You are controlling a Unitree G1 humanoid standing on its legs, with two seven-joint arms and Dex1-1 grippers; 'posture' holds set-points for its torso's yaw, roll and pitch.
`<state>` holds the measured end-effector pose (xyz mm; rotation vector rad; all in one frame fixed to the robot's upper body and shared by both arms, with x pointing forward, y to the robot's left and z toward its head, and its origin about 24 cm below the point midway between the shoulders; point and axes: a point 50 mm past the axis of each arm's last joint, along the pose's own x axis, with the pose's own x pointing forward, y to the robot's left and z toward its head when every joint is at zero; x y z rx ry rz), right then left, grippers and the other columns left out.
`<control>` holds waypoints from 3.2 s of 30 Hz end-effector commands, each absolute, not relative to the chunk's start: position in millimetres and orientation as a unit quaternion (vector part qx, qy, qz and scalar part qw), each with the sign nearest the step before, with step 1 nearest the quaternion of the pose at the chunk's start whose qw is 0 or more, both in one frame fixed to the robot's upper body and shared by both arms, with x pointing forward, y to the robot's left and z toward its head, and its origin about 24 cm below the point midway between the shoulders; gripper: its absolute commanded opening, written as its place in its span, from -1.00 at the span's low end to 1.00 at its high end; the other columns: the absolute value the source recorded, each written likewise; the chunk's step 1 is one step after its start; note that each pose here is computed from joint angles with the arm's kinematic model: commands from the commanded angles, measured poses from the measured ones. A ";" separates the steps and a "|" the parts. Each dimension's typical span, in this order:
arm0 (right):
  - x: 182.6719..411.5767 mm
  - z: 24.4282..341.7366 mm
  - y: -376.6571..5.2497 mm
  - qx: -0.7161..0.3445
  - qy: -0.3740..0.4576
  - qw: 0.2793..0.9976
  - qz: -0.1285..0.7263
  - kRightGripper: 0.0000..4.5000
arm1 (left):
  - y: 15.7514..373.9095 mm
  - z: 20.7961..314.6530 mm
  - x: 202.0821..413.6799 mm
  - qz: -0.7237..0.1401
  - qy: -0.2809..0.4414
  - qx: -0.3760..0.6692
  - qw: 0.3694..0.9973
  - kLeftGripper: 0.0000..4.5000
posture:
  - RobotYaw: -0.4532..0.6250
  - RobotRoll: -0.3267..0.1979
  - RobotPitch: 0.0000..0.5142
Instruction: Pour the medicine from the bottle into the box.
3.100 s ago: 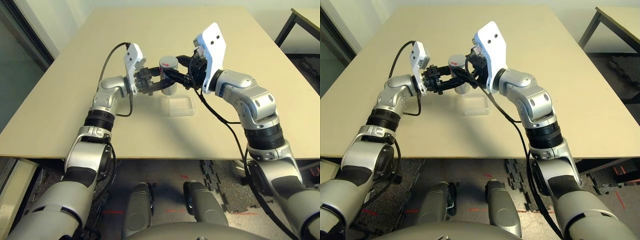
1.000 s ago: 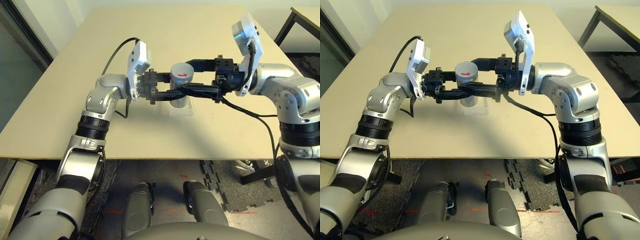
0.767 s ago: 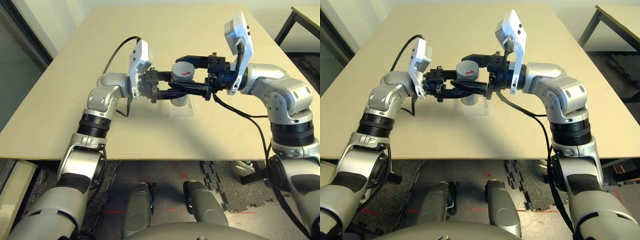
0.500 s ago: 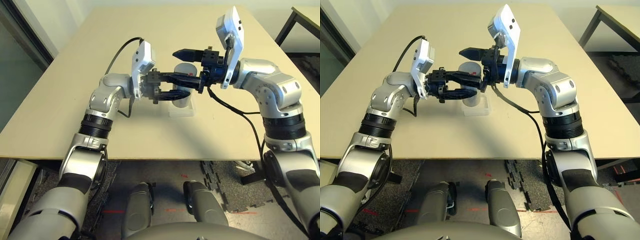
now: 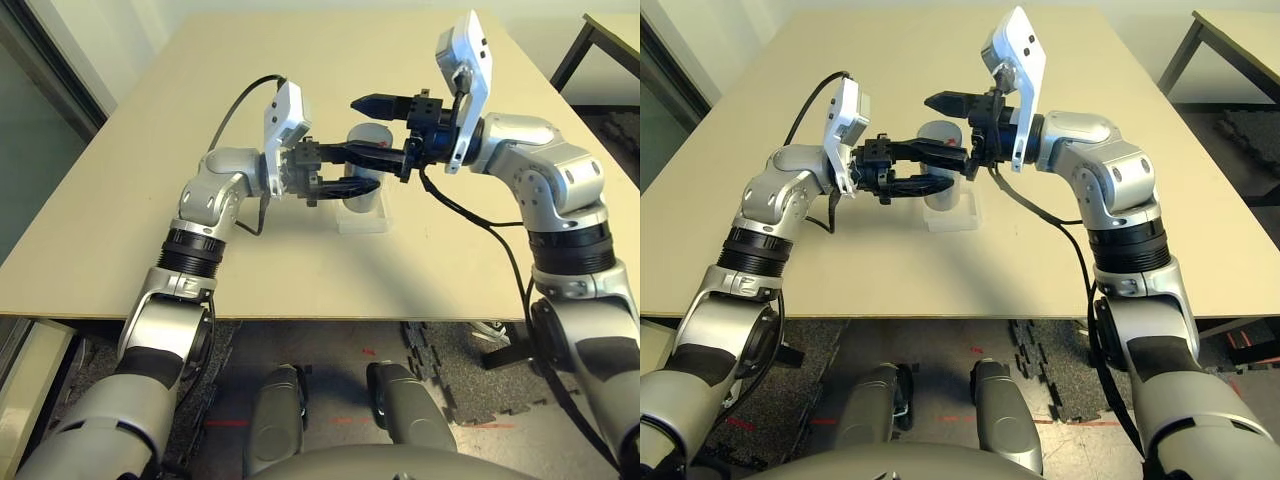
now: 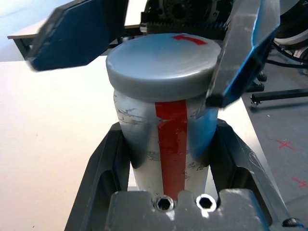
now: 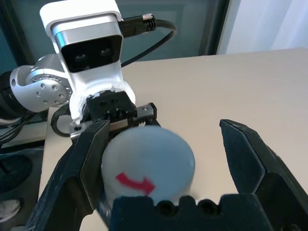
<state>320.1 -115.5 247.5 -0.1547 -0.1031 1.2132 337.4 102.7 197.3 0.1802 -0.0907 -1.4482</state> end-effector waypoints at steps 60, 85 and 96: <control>317.9 250.4 -104.5 -0.110 -0.029 0.841 0.529 1.00 | 105.7 190.2 346.7 -0.654 -0.041 0.084 0.751 0.12 | -0.47 0.25 -0.62; 307.6 255.7 -147.7 -0.064 -0.023 0.872 0.485 1.00 | 108.2 188.0 347.9 -0.651 -0.039 0.082 0.754 0.12 | -0.49 0.25 -0.60; 302.8 252.7 -163.5 -0.061 -0.014 0.884 0.464 1.00 | 109.4 188.4 349.6 -0.650 -0.039 0.083 0.755 0.12 | -0.51 0.25 -0.60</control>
